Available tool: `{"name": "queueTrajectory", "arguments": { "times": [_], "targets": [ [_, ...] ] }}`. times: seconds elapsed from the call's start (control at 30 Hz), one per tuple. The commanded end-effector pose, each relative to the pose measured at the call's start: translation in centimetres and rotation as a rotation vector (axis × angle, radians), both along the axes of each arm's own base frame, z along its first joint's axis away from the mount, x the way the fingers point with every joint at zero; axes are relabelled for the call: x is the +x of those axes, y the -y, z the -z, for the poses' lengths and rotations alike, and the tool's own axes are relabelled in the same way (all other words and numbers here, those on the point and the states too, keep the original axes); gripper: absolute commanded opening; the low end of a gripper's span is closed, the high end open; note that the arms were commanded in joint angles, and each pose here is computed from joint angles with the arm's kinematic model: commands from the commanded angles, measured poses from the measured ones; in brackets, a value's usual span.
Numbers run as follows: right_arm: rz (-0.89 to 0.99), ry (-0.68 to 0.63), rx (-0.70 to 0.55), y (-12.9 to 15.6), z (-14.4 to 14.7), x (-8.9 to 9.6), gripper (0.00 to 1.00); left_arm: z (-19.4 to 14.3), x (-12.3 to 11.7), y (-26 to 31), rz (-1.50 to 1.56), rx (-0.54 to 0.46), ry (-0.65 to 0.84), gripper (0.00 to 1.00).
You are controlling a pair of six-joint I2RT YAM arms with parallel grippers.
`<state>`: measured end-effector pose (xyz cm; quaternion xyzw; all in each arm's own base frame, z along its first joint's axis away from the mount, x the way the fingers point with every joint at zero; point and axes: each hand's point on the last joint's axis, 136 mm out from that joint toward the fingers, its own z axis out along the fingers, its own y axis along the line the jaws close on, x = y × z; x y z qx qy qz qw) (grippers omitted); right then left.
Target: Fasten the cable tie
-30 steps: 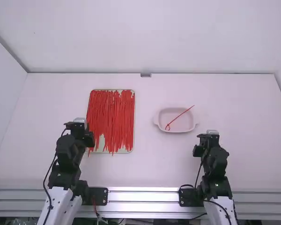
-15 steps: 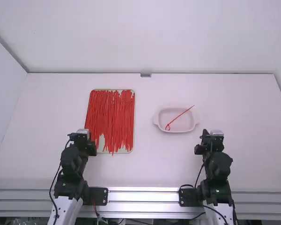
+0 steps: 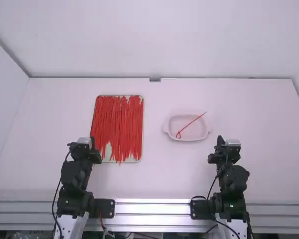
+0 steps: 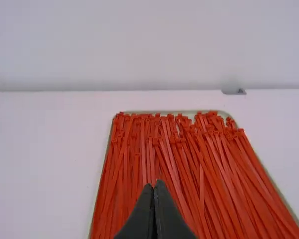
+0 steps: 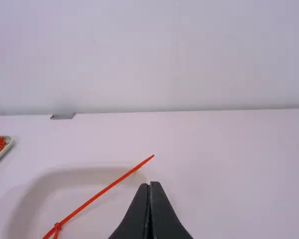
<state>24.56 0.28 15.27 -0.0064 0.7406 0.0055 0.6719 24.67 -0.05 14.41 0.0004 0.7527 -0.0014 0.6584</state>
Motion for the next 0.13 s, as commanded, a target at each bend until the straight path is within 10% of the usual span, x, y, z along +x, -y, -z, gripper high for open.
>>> {"name": "queueTrajectory", "arguments": {
  "times": [0.0,0.1],
  "targets": [
    [0.001,-0.008,0.002,0.0,0.49,0.0,0.0,-0.06,-0.07,-0.05,-0.002,0.002,0.015,0.0],
    [0.001,-0.008,0.002,0.0,0.49,0.0,0.0,-0.36,-0.12,-0.05,-0.002,0.002,0.028,0.0]
  ]
}}
